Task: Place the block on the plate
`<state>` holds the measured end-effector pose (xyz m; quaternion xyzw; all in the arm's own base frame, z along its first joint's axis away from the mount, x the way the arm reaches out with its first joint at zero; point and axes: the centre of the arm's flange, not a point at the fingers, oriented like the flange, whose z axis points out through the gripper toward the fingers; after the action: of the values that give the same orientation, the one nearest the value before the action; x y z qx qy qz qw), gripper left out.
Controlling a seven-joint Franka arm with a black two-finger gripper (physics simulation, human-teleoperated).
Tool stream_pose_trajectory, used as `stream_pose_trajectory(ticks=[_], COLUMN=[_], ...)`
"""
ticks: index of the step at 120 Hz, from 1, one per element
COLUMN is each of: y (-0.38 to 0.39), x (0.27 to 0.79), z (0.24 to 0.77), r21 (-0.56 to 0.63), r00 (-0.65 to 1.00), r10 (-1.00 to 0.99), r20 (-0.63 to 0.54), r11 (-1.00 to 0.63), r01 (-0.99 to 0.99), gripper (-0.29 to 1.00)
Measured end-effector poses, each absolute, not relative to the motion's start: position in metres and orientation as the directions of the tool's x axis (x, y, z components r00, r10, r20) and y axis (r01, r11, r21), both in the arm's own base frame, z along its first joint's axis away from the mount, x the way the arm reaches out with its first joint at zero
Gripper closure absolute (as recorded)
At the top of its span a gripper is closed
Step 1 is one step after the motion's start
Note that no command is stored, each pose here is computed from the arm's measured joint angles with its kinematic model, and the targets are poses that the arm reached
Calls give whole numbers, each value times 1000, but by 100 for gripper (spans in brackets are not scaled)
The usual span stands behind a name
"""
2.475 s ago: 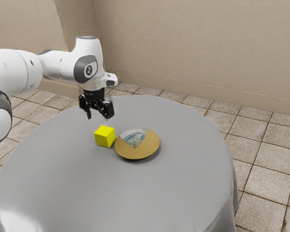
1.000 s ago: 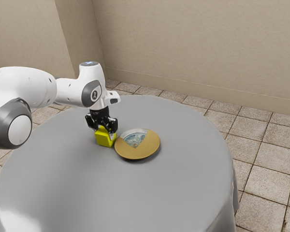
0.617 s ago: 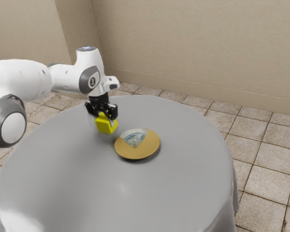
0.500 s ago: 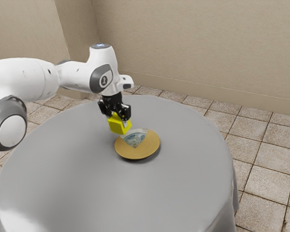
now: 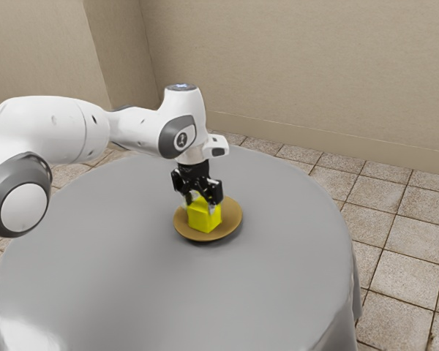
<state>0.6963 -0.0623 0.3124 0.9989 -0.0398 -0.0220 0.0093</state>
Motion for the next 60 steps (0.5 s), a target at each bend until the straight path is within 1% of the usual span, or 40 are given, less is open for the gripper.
stream_pose_trajectory(ticks=[10,20,33,49,55,60], y=[-62,-61,-59,-65,-71,-75], x=[697,694,673,616,598,590], z=[319,359,445,554,590,610], r21=[20,19,27,31,21,14], r00=[996,997,996,992,989,988], r10=[-78,-80,-77,-90,-105,-111], r20=[-34,-1,41,91,108,108], r11=[-997,-997,-997,-995,-994,-993], r01=[-78,-80,-78,-93,-107,-114], gripper=[12,8,5,3,2,2])
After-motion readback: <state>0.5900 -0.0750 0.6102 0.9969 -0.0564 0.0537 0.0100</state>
